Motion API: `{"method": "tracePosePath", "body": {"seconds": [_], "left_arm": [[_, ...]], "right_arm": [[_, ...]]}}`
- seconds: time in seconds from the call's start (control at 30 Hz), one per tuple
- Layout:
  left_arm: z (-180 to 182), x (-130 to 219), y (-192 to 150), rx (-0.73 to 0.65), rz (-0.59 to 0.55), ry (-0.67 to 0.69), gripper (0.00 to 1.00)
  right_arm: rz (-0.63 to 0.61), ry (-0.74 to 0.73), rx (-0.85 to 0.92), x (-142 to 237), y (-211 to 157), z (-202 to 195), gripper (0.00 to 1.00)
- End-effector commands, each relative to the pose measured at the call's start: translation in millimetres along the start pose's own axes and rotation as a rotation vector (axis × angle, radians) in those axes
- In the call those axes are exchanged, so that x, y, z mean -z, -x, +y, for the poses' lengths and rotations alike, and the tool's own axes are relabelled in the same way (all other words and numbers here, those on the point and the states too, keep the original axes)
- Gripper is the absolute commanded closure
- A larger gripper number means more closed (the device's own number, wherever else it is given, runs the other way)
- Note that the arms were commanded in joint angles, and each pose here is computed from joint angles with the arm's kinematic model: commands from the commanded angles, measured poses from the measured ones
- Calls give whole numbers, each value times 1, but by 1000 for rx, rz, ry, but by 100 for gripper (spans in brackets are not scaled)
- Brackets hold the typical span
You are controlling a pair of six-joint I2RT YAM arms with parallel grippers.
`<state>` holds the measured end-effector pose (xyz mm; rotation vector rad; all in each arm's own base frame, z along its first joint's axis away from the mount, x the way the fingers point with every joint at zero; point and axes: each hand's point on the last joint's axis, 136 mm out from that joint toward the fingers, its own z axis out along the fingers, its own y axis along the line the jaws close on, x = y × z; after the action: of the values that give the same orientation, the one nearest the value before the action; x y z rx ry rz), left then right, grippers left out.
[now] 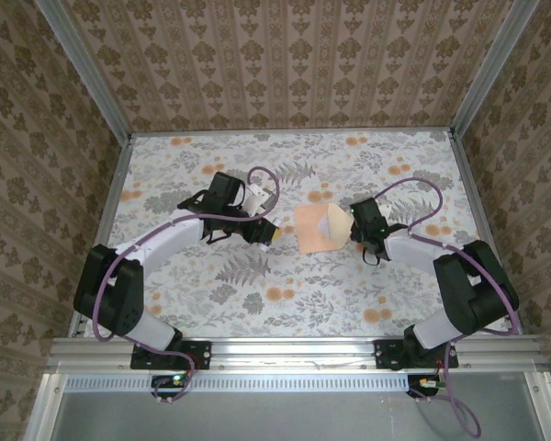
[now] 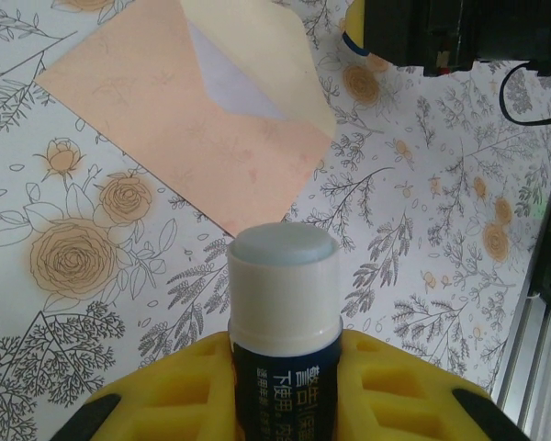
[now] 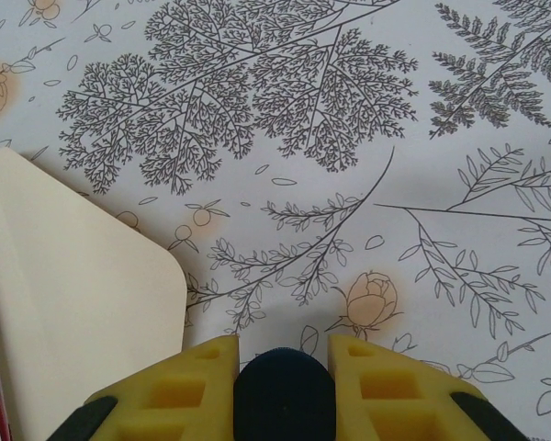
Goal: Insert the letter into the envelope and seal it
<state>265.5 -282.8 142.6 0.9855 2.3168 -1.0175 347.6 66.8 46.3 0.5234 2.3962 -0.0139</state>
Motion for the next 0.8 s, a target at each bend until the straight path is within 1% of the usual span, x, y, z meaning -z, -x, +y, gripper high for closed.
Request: {"method": "tracePosePath", "body": {"seconds": [0.0, 0.17, 0.3, 0.77], "left_arm": [[-8, 8, 8, -16, -45, -30, 100], [-7, 8, 6, -16, -44, -27, 100], [-8, 8, 7, -18, -46, -28, 100], [-7, 7, 6, -15, -42, -28, 100]], "right_arm": [[-31, -48, -7, -5, -2, -7, 79], [-21, -64, 4, -8, -8, -8, 77], [-12, -76, 18, -10, -12, -10, 73], [-11, -97, 43, -10, -12, -11, 63]]}}
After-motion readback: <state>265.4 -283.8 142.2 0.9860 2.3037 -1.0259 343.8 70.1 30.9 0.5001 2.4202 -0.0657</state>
